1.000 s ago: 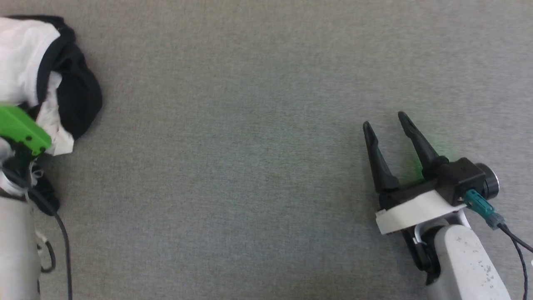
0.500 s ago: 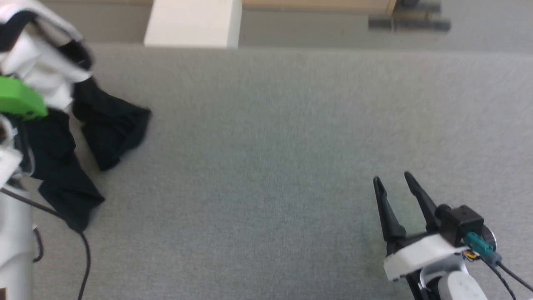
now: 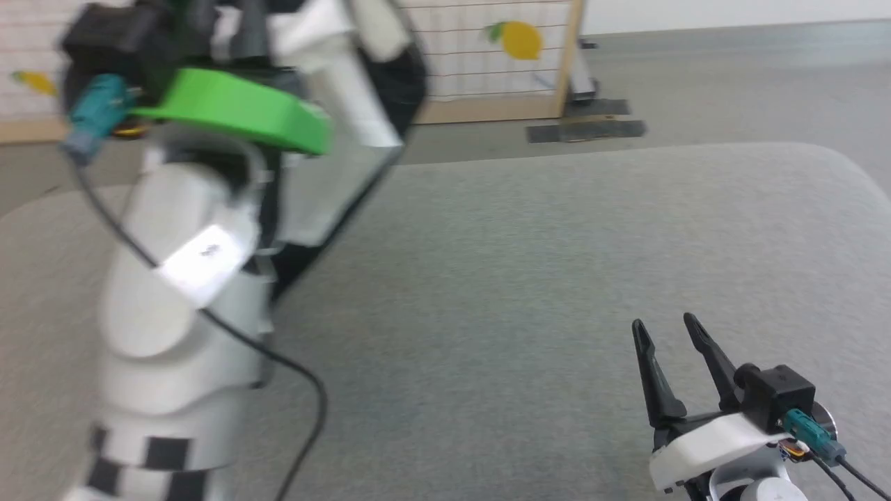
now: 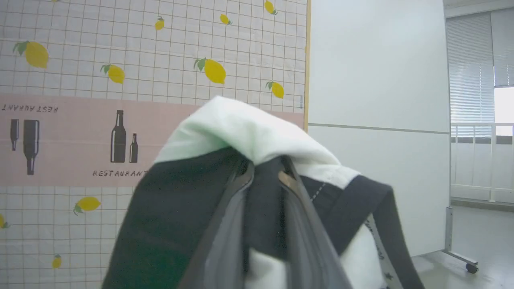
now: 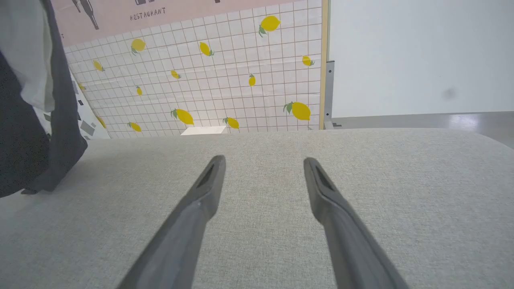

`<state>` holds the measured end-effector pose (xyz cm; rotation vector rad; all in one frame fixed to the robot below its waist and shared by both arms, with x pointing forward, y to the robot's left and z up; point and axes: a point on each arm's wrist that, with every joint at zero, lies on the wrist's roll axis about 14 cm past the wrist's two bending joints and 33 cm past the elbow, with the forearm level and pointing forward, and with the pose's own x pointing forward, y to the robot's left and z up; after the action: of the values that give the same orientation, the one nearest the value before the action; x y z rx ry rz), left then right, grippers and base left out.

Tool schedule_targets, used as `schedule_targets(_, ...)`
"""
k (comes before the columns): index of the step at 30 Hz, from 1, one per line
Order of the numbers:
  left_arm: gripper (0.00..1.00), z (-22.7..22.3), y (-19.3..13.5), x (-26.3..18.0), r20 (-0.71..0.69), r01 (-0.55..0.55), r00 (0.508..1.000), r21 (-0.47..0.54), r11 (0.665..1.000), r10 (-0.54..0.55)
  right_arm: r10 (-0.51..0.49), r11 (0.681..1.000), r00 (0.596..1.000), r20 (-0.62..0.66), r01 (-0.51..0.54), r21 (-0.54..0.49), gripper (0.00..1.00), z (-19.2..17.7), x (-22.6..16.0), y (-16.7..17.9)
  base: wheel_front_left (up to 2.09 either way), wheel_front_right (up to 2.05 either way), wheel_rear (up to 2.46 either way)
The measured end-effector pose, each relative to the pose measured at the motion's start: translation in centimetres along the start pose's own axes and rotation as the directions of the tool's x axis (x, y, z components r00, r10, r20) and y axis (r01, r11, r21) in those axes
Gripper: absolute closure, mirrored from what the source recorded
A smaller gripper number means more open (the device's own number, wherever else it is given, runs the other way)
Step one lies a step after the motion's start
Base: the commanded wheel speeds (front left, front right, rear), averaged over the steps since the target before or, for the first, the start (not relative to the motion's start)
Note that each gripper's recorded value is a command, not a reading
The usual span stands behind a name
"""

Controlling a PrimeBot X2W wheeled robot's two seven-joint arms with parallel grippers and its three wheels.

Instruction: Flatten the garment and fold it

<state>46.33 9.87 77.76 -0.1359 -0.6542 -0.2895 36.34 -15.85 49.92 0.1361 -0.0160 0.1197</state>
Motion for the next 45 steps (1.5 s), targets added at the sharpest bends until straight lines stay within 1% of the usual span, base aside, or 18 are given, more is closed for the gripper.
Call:
schedule_targets(6,1.0,-2.7,-7.7,1.1,-0.037,0.135,0.989,-0.195,0.972,-0.145,-0.069,0.998,0.997,0.016,0.069,-0.005,0.0,0.8,-1.9,-1.9,0.0,0.0,0.0)
schedule_targets(9,1.0,-8.6,-11.3,-1.0,-0.239,0.18,0.941,-0.248,0.952,-0.24,-0.103,0.995,0.994,0.022,0.103,-0.007,0.0,1.1,-2.9,-2.8,0.0,0.0,0.0)
schedule_targets(10,1.0,-11.2,-12.0,-2.5,-0.336,0.175,0.905,-0.266,0.948,-0.261,-0.111,0.994,0.994,0.023,0.112,-0.007,0.0,1.1,-3.1,-3.1,0.0,0.0,0.0)
schedule_targets(13,1.0,-19.1,-13.5,-9.4,-0.634,0.155,0.709,-0.289,0.945,-0.31,-0.126,0.992,0.992,0.022,0.126,-0.008,0.0,1.2,-3.5,-3.4,0.0,0.0,0.0)
schedule_targets(16,1.0,-24.8,-13.9,-17.4,-0.834,0.128,0.444,-0.303,0.944,-0.328,-0.133,0.991,0.991,0.005,0.133,-0.008,0.0,0.7,-3.6,-3.6,0.0,0.0,0.0)
schedule_targets(20,1.0,-27.5,-14.3,-24.4,-0.915,0.105,0.19,-0.342,0.934,-0.357,-0.127,0.992,0.992,-0.015,0.127,-0.008,0.0,0.2,-3.4,-3.4,0.0,0.0,0.0)
schedule_targets(22,1.0,-27.8,-14.6,-27.0,-0.923,0.102,0.099,-0.362,0.927,-0.371,-0.117,0.993,0.993,-0.019,0.117,-0.007,0.0,0.1,-3.2,-3.1,0.0,0.0,0.0)
schedule_targets(23,0.57,-27.7,-14.8,-27.6,-0.921,0.105,0.081,-0.371,0.923,-0.38,-0.113,0.994,0.993,-0.02,0.113,-0.007,0.0,0.1,-3.1,-3.0,0.0,0.0,0.0)
schedule_targets(24,0.0,-27.6,-14.9,-27.8,-0.919,0.104,0.074,-0.379,0.92,-0.387,-0.106,0.994,0.994,-0.022,0.106,-0.006,0.0,0.0,-3.0,-2.8,0.0,0.0,0.0)
schedule_targets(27,0.0,-27.0,-15.4,-28.4,-0.908,0.08,0.083,-0.404,0.911,-0.41,-0.093,0.996,0.995,-0.021,0.093,-0.006,0.0,0.1,-2.8,-2.4,0.0,0.0,0.0)
schedule_targets(30,0.0,-26.3,-15.7,-28.3,-0.896,0.045,0.131,-0.422,0.906,-0.424,-0.08,0.997,0.997,-0.014,0.08,-0.005,0.0,0.3,-2.6,-2.1,0.0,0.0,0.0)
schedule_targets(32,0.0,-25.6,-15.7,-28.0,-0.888,0.017,0.182,-0.427,0.904,-0.423,-0.072,0.997,0.997,-0.009,0.072,-0.005,0.0,0.5,-2.5,-1.9,0.0,0.0,0.0)
schedule_targets(33,0.0,-25.2,-15.5,-27.6,-0.884,0.01,0.212,-0.426,0.905,-0.418,-0.07,0.998,0.998,-0.006,0.07,-0.006,0.0,0.6,-2.4,-1.8,0.0,0.0,0.0)
schedule_targets(37,0.0,-22.9,-13.3,-23.9,-0.841,-0.031,0.415,-0.394,0.919,-0.347,-0.059,0.998,0.998,0.005,0.059,-0.005,0.0,0.9,-2.5,-1.5,0.0,0.0,0.0)
schedule_targets(39,0.0,-21.5,-11.2,-21.8,-0.814,-0.041,0.519,-0.33,0.943,-0.262,-0.055,0.998,0.998,0.009,0.055,-0.005,0.0,1.0,-2.5,-1.3,0.0,0.0,0.0)
schedule_targets(41,0.0,-19.9,-9.1,-19.9,-0.768,-0.099,0.619,-0.282,0.954,-0.163,-0.056,0.998,0.998,0.012,0.056,-0.005,0.0,1.1,-2.6,-1.3,0.0,0.0,0.0)
schedule_targets(43,0.0,-18.8,-7.1,-18.8,-0.727,-0.134,0.683,-0.222,0.966,-0.072,-0.063,0.998,0.998,0.015,0.063,-0.005,0.0,1.2,-2.7,-1.5,0.0,0.0,0.0)
schedule_targets(45,0.0,-18.6,-6.0,-18.8,-0.717,-0.164,0.697,-0.19,0.968,-0.022,-0.068,0.998,0.998,0.015,0.068,-0.003,0.0,1.2,-2.6,-1.7,0.0,0.0,0.0)
